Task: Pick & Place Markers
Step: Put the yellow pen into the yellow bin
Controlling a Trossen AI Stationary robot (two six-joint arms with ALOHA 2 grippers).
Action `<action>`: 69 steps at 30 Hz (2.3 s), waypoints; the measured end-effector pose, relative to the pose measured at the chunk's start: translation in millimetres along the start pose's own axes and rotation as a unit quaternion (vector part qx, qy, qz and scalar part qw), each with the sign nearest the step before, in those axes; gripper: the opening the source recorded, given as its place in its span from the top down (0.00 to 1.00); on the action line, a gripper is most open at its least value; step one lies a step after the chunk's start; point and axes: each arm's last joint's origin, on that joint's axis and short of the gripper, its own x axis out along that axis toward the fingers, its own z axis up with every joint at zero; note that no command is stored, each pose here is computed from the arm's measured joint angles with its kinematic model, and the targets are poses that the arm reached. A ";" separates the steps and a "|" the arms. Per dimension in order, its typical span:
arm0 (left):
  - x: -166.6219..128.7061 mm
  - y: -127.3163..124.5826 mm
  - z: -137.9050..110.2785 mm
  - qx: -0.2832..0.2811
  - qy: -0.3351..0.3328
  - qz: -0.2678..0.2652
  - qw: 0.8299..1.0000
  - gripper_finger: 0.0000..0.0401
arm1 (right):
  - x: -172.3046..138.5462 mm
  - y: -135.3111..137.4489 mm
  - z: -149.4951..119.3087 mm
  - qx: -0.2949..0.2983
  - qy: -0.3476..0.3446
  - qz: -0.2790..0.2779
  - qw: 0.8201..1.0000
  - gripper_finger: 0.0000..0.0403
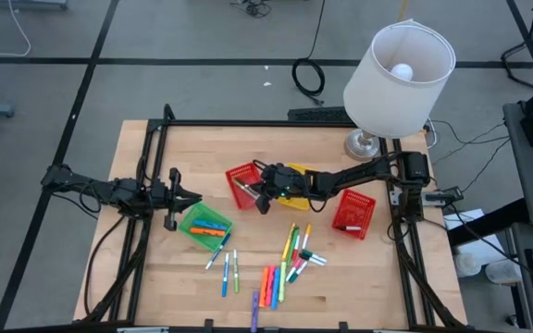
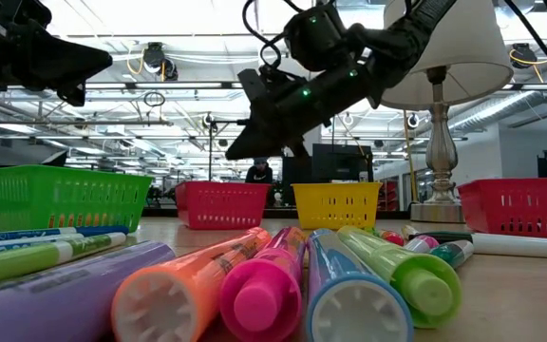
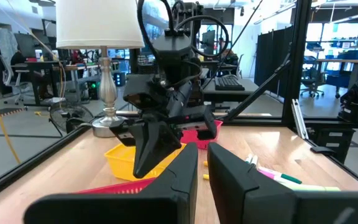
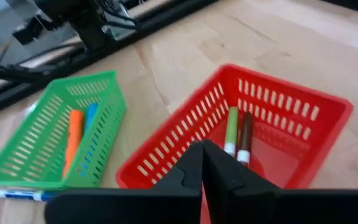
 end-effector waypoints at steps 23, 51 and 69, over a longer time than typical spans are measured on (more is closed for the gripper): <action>0.0 0.0 -1.2 -0.011 0.007 0.000 1.000 0.88 | -145.8 54.5 90.2 -0.195 -0.112 0.110 0.968 1.00; 0.0 -0.2 1.8 0.004 -0.008 -0.004 1.000 0.88 | -274.0 -33.6 -84.0 -0.175 -0.354 0.135 0.909 1.00; -0.1 0.8 0.9 0.030 -0.003 0.014 0.999 0.88 | -261.3 -42.6 -101.4 -0.262 -0.258 0.096 0.925 1.00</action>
